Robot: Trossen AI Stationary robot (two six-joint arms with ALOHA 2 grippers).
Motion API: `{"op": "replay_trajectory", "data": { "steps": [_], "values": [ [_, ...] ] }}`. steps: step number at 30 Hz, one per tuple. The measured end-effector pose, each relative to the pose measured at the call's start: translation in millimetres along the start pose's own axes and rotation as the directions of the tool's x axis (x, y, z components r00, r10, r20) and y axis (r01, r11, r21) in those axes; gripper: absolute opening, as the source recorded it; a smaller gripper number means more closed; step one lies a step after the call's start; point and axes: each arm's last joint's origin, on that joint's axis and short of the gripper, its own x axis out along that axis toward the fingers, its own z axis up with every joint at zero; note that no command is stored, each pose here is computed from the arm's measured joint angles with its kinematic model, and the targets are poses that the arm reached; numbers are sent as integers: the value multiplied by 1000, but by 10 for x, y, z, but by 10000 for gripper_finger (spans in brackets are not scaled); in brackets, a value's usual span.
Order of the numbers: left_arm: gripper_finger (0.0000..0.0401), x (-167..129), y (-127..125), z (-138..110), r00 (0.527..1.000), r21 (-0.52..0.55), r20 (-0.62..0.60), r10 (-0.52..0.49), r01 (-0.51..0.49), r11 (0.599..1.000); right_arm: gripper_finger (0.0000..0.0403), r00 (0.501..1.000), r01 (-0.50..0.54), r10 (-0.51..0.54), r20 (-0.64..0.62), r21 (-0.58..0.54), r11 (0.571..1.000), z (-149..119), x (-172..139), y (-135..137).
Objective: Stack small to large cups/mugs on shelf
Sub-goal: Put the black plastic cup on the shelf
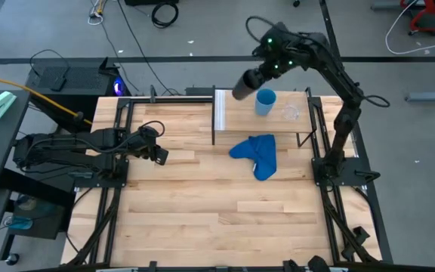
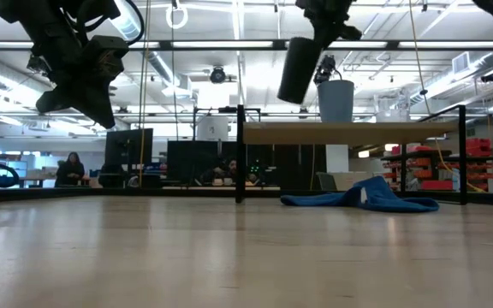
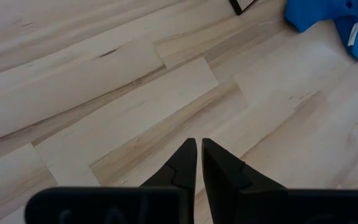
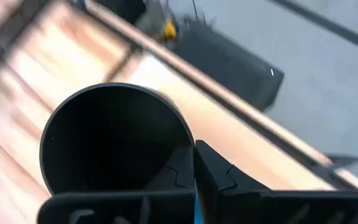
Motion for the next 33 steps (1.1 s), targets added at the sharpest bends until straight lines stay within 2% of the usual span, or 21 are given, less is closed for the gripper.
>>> {"op": "replay_trajectory", "data": {
  "steps": [2, 7, 13, 33],
  "values": [
    [29, 0, 0, 0, 1000, 0, 0, 0, 0, 1000, 0, 999, 5, -6, -35, -30, 1000, -11, 64, 33],
    [29, 0, 0, -1, 1000, 0, -1, 0, 0, 1000, 0, 1000, -22, 21, -10, -87, 996, 1, 170, 260],
    [38, 0, 0, 0, 1000, 0, 0, 0, 0, 1000, 0, 992, 71, -92, -89, -218, 973, -86, 386, 444],
    [36, 0, 0, 0, 1000, 0, 0, 0, 0, 1000, 0, 985, 77, -117, -128, -281, 957, -46, 682, 536]
  ]
}}
